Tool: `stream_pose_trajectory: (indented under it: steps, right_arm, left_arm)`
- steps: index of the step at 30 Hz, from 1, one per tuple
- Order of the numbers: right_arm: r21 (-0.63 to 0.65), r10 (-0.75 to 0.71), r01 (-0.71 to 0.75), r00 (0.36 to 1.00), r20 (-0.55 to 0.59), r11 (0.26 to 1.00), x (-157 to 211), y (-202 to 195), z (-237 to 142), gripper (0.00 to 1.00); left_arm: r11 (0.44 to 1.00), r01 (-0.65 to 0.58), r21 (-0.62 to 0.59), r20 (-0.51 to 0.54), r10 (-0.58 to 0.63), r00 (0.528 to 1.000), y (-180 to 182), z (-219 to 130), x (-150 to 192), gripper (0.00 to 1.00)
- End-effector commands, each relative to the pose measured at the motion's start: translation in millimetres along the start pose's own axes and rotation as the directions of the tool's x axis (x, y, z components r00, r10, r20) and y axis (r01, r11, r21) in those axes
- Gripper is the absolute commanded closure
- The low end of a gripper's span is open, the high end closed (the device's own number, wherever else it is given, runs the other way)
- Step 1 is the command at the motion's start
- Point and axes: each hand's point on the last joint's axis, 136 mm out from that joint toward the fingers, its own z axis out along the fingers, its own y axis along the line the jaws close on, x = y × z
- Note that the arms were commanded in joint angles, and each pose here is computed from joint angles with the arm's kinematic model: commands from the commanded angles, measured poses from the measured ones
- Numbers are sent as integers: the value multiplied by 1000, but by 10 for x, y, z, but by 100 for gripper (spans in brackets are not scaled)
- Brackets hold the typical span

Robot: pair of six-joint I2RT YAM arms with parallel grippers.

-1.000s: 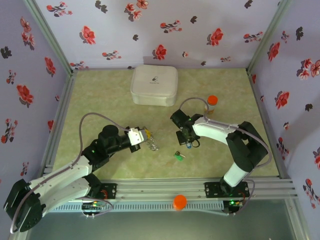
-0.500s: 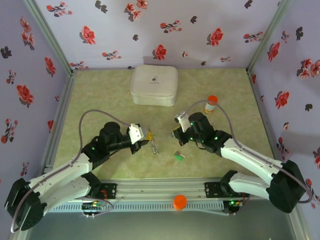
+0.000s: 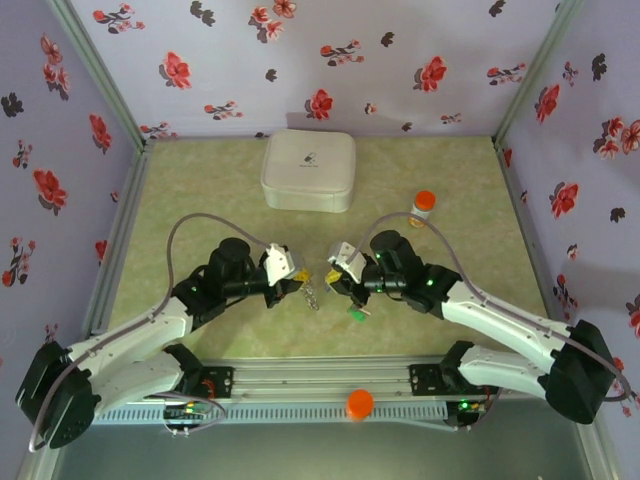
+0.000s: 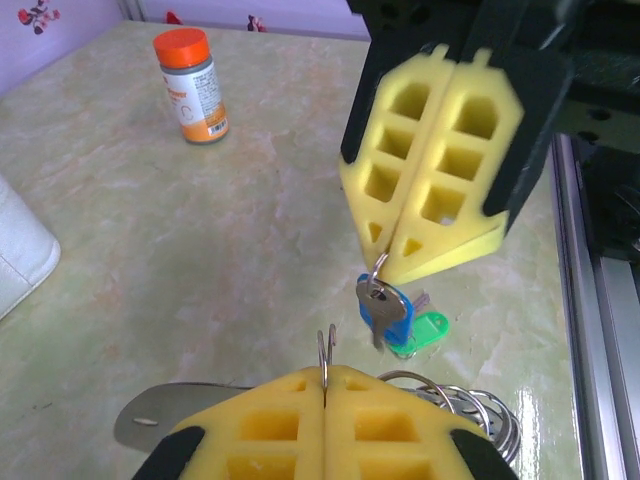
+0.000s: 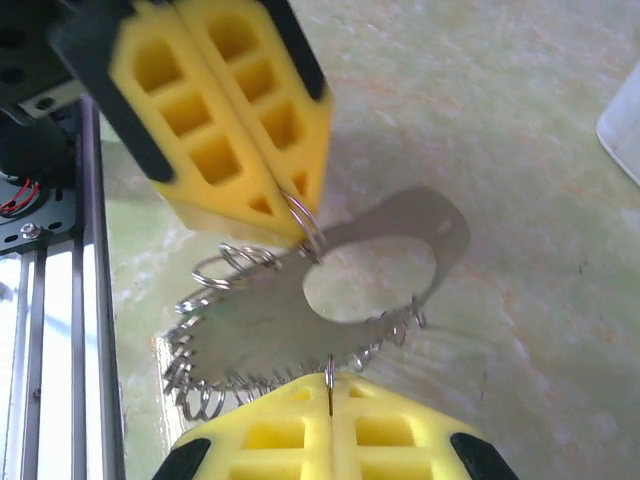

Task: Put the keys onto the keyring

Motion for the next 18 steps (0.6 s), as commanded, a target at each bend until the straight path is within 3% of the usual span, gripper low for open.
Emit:
stream_pose_trajectory:
  steps: [1, 18]
  right_arm:
    - [-16, -64, 64, 997, 36, 998, -187, 47, -6, 100]
    - [-3, -89, 90, 991, 97, 996, -415, 97, 49, 100]
  left_arm:
    - [999, -45, 5, 29, 45, 999, 29, -12, -166, 100]
    - [998, -58, 3, 37, 58, 998, 31, -10, -185, 100]
